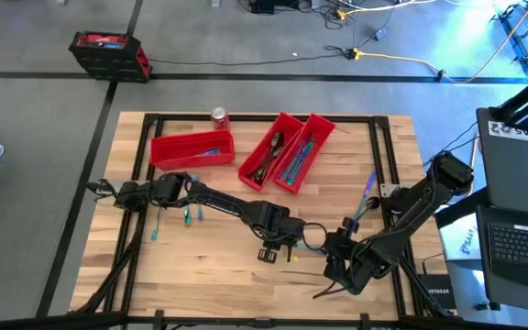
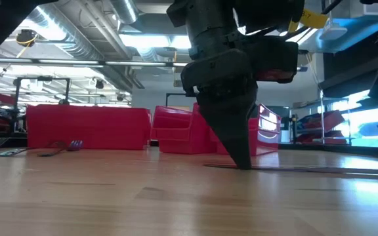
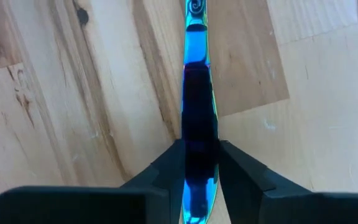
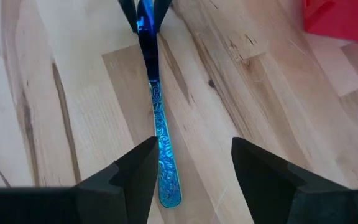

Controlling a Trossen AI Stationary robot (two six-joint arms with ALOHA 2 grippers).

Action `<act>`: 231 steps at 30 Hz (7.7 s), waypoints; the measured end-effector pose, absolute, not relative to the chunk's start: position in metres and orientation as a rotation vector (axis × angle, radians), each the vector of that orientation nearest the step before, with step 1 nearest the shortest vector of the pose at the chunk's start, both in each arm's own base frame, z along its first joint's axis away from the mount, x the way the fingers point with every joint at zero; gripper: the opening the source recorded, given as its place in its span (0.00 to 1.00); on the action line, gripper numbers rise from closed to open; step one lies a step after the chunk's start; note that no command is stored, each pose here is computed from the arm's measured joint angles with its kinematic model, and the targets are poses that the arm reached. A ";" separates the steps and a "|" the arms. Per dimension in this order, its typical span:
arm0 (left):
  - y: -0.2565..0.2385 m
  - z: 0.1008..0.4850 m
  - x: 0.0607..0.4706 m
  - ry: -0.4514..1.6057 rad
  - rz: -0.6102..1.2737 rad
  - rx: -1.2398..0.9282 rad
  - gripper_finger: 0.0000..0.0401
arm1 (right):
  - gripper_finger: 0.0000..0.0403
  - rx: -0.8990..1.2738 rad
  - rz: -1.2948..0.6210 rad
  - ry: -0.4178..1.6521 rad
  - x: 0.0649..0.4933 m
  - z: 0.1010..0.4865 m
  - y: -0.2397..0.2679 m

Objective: Sort silverware
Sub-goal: Put the blue table knife into the right red bin

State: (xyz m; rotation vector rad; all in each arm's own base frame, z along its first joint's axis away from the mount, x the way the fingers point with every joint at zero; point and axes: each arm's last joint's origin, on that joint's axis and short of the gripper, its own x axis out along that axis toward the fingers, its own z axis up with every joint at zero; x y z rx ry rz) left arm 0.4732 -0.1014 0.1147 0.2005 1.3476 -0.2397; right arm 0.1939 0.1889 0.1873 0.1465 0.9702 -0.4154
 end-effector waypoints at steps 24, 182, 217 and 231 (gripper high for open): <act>-0.113 0.116 0.471 1.323 -0.134 0.344 0.13 | 0.47 0.260 -0.388 0.784 0.183 0.144 0.185; -0.110 0.140 0.491 1.184 -0.151 0.367 0.09 | 0.11 0.056 -0.332 0.571 0.145 0.046 0.199; -0.095 0.271 0.487 0.924 0.109 0.593 0.09 | 0.10 0.063 -0.330 0.561 0.145 0.046 0.199; -0.083 0.312 0.463 0.919 0.214 0.593 0.02 | 0.10 0.117 -0.341 0.558 0.147 0.049 0.202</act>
